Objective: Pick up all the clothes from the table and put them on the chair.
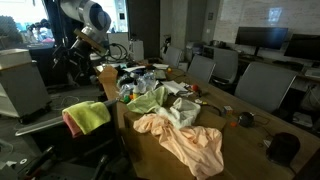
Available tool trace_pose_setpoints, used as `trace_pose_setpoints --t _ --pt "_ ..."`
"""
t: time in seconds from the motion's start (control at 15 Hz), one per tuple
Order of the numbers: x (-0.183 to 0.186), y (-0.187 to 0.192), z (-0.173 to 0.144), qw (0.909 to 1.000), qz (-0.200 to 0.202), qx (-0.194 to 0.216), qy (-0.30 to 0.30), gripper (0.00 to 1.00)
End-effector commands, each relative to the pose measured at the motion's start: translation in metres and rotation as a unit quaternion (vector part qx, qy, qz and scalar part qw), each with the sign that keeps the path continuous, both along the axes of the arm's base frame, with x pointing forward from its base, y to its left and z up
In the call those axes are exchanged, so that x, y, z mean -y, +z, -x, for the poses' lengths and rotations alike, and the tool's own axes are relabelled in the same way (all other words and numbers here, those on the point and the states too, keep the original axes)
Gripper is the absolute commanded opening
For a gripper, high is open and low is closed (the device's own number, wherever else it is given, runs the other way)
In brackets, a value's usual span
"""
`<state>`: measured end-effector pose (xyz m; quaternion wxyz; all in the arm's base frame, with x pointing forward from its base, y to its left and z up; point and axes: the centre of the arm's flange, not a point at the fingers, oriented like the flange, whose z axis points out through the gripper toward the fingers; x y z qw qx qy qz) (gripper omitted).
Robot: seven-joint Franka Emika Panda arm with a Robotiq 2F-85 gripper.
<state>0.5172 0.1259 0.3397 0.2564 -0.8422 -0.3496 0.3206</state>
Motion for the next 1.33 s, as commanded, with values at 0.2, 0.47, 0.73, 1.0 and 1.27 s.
trace_pose_setpoints --t 0.2,0.47,0.73,1.0,1.27 --pt "0.052 0.021 -0.016 0.996 -0.015 0.02 -0.086 1.0" --pt "0.131 0.021 -0.035 0.9816 0.039 0.064 -0.175 1.0" --pt "0.206 0.009 -0.045 0.953 0.083 0.1 -0.274 1.0" --pt "0.252 -0.018 -0.045 0.9118 0.136 0.115 -0.37 1.0" --pt "0.274 -0.057 -0.041 0.8642 0.193 0.105 -0.453 1.0"
